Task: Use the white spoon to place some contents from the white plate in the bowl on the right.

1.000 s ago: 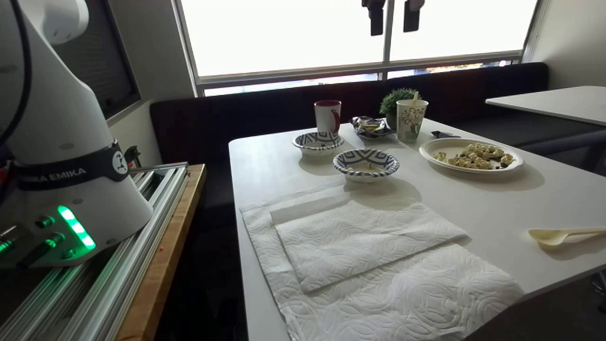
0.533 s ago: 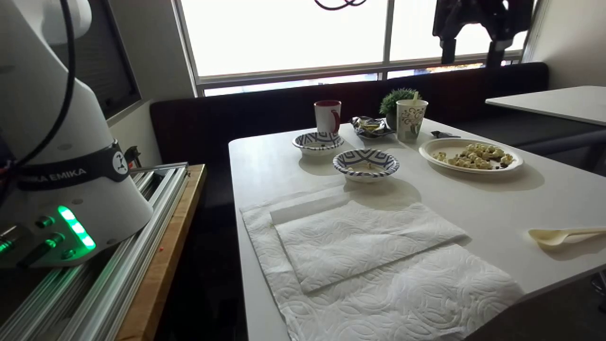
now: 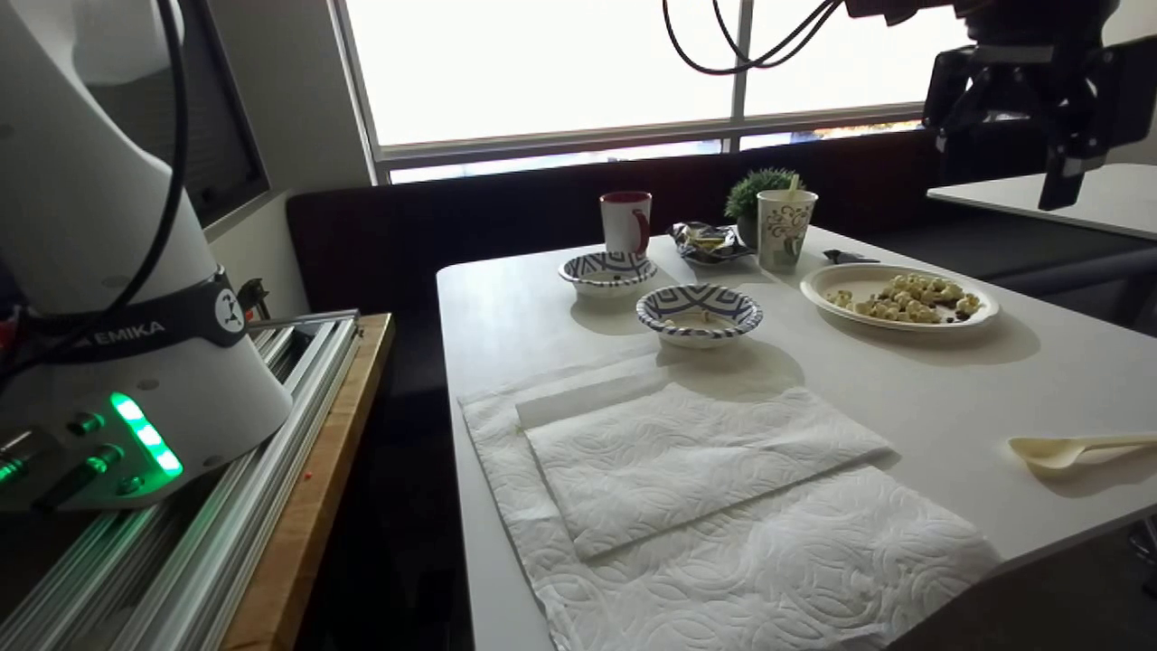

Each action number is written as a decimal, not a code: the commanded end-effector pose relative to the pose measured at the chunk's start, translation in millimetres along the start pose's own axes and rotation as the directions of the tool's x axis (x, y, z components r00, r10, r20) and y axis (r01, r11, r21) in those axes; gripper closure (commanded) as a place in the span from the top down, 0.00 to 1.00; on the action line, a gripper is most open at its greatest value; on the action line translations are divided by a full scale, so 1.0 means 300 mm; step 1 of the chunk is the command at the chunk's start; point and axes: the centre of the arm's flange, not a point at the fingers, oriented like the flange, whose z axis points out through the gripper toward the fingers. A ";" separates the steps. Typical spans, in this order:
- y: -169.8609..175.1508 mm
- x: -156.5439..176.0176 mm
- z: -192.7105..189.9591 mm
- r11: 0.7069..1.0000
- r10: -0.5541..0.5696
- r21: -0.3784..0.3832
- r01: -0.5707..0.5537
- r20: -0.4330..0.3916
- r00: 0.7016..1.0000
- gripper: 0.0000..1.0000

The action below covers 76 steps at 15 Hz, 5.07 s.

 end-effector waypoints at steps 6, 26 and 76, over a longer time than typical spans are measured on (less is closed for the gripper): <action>0.002 0.081 0.060 0.994 0.096 -0.053 -0.094 0.034 0.995 1.00; 0.344 0.378 0.493 0.995 0.030 0.074 -0.060 0.355 0.934 1.00; 0.345 0.272 0.623 1.000 -0.020 -0.004 0.022 0.314 0.949 0.00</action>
